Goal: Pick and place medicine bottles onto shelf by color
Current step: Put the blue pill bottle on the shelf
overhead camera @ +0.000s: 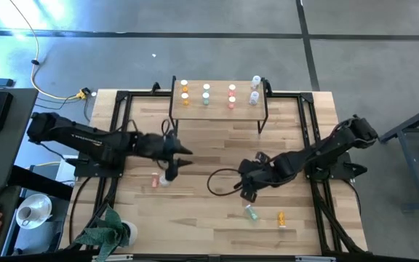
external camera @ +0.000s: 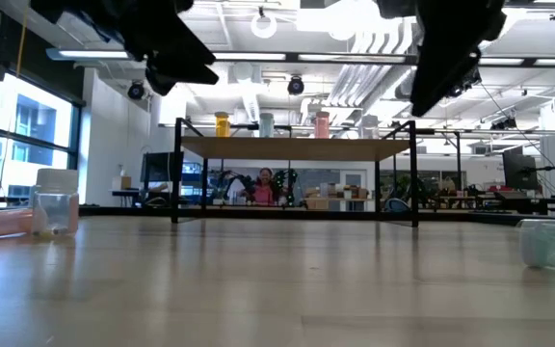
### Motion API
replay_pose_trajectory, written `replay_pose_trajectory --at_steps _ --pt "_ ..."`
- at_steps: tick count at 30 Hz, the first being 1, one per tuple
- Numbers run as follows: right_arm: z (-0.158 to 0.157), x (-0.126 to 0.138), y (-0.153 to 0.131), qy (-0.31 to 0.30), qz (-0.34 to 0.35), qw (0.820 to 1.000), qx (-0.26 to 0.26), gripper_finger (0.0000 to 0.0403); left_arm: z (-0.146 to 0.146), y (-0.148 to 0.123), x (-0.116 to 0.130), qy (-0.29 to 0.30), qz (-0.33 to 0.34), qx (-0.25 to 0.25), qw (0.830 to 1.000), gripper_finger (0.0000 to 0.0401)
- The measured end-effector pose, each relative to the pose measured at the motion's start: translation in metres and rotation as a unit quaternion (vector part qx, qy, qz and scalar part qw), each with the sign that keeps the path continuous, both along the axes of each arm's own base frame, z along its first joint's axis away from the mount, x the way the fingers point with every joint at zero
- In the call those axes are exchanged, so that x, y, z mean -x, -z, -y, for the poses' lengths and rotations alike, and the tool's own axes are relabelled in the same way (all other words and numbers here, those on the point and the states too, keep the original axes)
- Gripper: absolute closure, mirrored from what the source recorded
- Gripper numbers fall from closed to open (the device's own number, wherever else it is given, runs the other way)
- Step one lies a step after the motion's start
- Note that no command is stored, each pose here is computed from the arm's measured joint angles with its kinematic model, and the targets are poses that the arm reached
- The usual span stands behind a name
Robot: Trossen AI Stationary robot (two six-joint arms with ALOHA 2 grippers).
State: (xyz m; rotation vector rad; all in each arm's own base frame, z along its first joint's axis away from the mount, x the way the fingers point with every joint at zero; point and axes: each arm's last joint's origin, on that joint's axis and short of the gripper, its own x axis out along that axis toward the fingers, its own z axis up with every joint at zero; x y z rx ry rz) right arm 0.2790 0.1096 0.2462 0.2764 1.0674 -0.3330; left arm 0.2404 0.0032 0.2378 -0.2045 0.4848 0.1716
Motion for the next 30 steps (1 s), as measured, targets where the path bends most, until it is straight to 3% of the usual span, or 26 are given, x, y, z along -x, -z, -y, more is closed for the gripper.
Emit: replay_pose_trajectory --at_steps 12,22,30 --pt "-0.039 0.003 0.042 0.044 -0.08 0.995 -0.035 0.0226 0.037 0.005 0.004 0.017 0.006 -0.011 1.0 0.0229" --pt "-0.061 0.003 0.074 0.06 -0.133 0.988 -0.051 0.0226 0.038 0.005 0.004 0.019 0.008 -0.011 1.0 0.0229" --pt "-0.067 0.0 0.077 0.063 -0.117 0.989 -0.071 0.0226 0.038 0.005 0.004 0.025 0.007 -0.022 0.999 0.0229"
